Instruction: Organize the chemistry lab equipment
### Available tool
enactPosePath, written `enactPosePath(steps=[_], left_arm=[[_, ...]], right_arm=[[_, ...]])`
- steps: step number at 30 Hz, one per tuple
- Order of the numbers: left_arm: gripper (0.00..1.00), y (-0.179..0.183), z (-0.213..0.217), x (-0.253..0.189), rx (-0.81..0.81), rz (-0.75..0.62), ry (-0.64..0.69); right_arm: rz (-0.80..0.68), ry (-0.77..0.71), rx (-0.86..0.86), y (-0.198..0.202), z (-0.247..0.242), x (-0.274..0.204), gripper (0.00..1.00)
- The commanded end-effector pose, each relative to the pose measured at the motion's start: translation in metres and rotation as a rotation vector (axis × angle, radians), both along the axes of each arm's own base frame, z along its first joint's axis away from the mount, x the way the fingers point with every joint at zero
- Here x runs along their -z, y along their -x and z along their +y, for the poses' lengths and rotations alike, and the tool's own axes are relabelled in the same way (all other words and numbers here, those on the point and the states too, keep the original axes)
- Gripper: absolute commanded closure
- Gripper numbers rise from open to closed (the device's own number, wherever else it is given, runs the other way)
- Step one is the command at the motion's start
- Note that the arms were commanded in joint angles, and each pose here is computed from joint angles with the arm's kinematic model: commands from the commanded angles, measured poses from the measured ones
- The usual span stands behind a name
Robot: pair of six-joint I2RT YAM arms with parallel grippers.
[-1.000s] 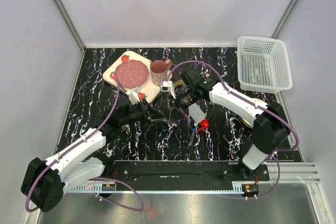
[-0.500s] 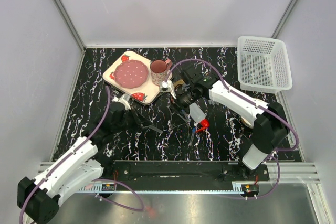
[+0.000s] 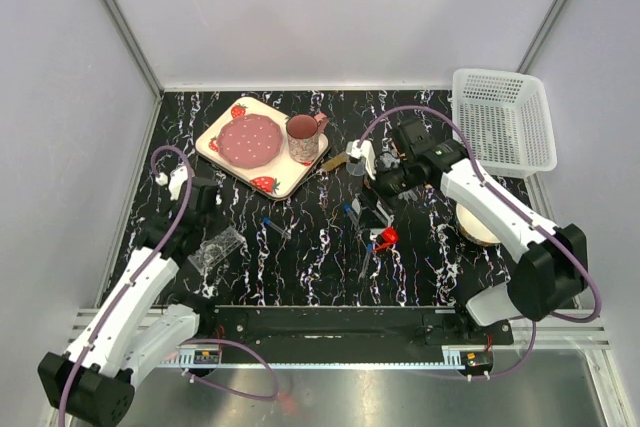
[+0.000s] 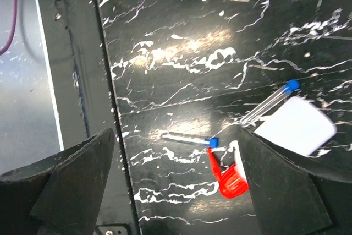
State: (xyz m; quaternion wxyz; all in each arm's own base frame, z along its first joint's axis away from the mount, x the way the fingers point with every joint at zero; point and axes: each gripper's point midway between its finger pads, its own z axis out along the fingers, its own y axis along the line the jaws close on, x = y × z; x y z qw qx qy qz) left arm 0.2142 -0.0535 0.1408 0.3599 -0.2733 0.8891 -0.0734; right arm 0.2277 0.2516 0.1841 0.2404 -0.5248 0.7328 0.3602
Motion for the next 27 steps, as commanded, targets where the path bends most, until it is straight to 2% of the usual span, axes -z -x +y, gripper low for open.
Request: enactPosePath(steps=[1,5,11,27], left_arm=[[0.99,-0.016,0.03,-0.012,-0.075,-0.041,-0.165],[1.0,-0.019,0.049,-0.007,-0.137,-0.037,-0.251],[0.99,-0.021,0.065,-0.005,-0.176,-0.036,-0.302],[0.99,-0.049,0.06,0.024,-0.125,0.045,-0.253]], right_arm=[[-0.01,-0.061,-0.038,0.013,0.002,0.003,0.01],[0.043,-0.086,-0.061,0.02,0.006,0.01,0.01],[0.064,-0.091,-0.076,0.024,0.006,0.016,0.01],[0.072,-0.089,-0.072,0.024,0.002,0.022,0.01]])
